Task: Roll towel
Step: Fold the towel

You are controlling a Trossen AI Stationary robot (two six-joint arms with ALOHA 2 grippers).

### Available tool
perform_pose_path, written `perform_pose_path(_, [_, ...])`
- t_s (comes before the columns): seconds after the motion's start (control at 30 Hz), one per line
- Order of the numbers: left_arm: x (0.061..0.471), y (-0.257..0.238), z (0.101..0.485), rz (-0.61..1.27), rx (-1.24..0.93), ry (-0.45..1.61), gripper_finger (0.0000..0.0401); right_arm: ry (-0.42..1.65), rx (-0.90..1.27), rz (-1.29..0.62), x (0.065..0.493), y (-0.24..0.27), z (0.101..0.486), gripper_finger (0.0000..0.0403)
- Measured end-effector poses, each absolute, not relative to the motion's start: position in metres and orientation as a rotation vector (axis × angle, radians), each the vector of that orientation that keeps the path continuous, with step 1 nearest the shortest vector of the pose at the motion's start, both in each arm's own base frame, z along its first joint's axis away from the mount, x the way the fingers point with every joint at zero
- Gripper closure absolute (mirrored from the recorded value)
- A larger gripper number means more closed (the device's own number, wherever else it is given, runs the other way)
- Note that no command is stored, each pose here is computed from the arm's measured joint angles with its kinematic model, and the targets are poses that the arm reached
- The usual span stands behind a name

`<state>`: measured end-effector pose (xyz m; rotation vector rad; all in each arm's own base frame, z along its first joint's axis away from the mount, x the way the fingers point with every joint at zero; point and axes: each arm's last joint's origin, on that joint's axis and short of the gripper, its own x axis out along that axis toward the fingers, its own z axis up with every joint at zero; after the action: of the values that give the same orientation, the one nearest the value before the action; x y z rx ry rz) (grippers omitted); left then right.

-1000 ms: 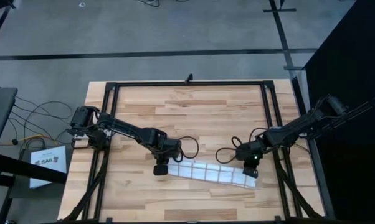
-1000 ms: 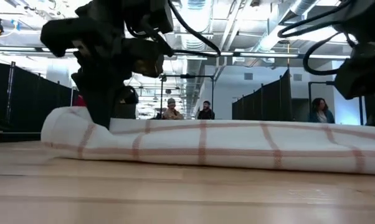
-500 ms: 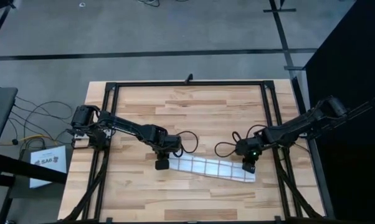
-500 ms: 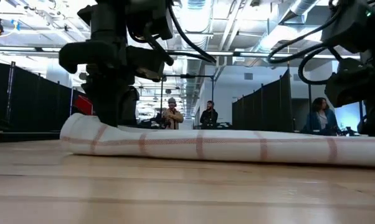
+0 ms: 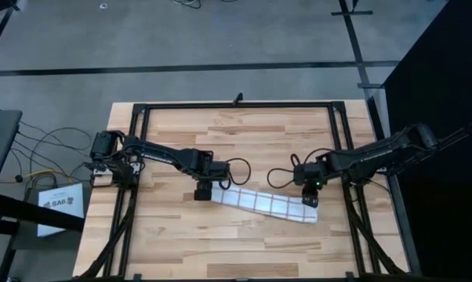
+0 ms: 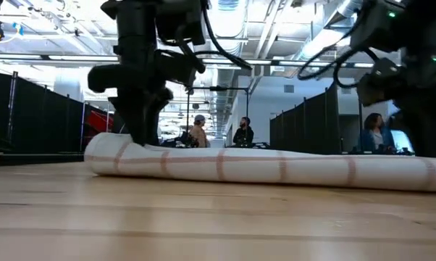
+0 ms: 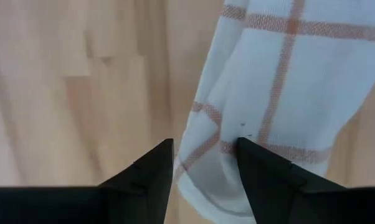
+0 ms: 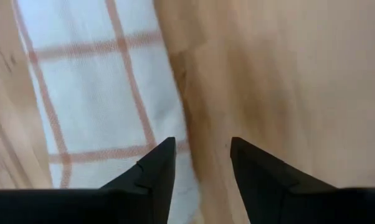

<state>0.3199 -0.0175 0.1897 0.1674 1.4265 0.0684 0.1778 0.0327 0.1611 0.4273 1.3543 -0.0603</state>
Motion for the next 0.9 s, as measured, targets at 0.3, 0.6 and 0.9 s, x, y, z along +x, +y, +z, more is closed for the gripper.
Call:
perform_pose_path(0.3, [0.319,-0.017,0.192,-0.002,0.263,1.438,0.0241,1.243,0.458,-0.065,0.191,0.032,0.173,0.0259])
perform_pose_path(0.6, [0.314,-0.023,0.216,-0.028,0.404,1.327,0.0241,0.975,0.517,0.040,0.209,0.066,0.188,0.0264])
perform_pose_path(0.9, [0.309,-0.053,0.235,-0.109,0.335,1.212,0.0241,1.085,0.448,0.039,0.195,0.099,0.174,0.0271])
